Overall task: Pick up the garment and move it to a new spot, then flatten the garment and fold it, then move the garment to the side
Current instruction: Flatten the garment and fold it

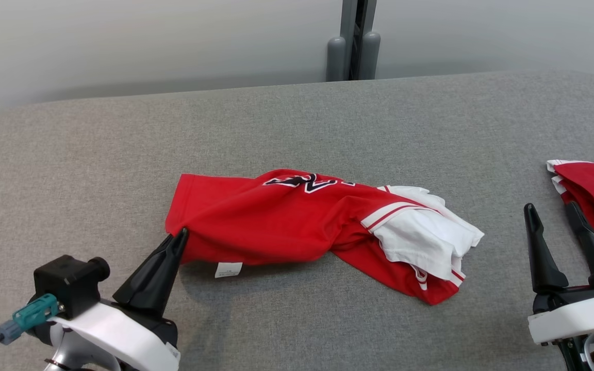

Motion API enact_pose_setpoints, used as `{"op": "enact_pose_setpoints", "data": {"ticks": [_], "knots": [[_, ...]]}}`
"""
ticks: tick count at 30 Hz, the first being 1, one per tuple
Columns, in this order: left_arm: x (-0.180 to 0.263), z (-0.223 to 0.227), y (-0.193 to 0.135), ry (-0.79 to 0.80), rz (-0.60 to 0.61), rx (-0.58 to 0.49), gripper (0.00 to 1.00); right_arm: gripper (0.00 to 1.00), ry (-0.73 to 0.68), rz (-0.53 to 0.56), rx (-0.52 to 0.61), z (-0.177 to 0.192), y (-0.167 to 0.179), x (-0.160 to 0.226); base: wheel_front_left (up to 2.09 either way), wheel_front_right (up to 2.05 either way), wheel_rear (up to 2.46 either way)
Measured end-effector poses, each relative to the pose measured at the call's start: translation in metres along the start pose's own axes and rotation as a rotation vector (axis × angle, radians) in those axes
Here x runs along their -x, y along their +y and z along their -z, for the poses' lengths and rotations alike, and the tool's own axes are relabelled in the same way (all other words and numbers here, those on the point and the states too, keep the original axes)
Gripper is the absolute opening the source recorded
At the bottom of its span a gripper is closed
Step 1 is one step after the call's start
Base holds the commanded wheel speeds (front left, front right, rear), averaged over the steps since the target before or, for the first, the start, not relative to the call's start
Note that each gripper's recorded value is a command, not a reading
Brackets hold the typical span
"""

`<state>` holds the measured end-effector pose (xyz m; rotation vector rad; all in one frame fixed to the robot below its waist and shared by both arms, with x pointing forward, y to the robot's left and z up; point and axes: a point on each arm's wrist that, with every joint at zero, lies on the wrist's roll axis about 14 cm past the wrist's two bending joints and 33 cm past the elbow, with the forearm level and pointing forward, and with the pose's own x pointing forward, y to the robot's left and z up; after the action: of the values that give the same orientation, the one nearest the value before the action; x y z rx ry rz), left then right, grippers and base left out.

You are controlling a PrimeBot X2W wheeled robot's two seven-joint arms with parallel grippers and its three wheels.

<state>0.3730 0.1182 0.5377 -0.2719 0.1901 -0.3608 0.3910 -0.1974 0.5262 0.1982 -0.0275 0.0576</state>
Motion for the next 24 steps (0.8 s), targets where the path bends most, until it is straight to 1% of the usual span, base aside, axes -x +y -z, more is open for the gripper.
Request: {"op": "enact_pose_setpoints", "data": {"ticks": [6, 8, 10, 12, 16, 19, 23, 24], "knots": [[-0.008, 0.021, 0.015, 0.080, -0.025, 0.042, 0.00, 1.00, 0.003, 0.007, -0.003, 0.001, -0.002, 0.000, 0.00, 0.00, 0.00], [-0.019, 0.028, 0.022, 0.105, -0.031, 0.072, 0.00, 1.00, 0.001, 0.012, -0.003, 0.001, -0.003, -0.002, 0.00, 0.00, 0.00], [-0.029, 0.038, 0.035, 0.139, -0.053, 0.065, 0.00, 1.00, 0.003, 0.015, -0.003, 0.002, -0.005, -0.003, 0.00, 0.00, 0.00], [-0.040, 0.050, 0.043, 0.169, -0.067, 0.101, 0.00, 1.00, 0.011, 0.023, -0.009, 0.005, -0.007, -0.002, 0.00, 0.00, 0.00], [-0.058, 0.074, 0.065, 0.236, -0.112, 0.123, 0.00, 1.00, 0.020, 0.040, -0.011, 0.009, -0.013, -0.004, 0.00, 0.00, 0.00], [-0.069, 0.092, 0.075, 0.281, -0.128, 0.139, 0.00, 1.00, 0.025, 0.054, -0.012, 0.013, -0.018, -0.006, 0.00, 0.00, 0.00], [-0.079, 0.106, 0.086, 0.301, -0.151, 0.143, 0.00, 1.00, 0.041, 0.070, -0.011, 0.020, -0.023, -0.005, 0.00, 0.00, 0.00], [-0.080, 0.110, 0.088, 0.307, -0.158, 0.143, 0.25, 1.00, 0.045, 0.071, -0.011, 0.021, -0.024, -0.006, 0.00, 0.00, 0.00]]}}
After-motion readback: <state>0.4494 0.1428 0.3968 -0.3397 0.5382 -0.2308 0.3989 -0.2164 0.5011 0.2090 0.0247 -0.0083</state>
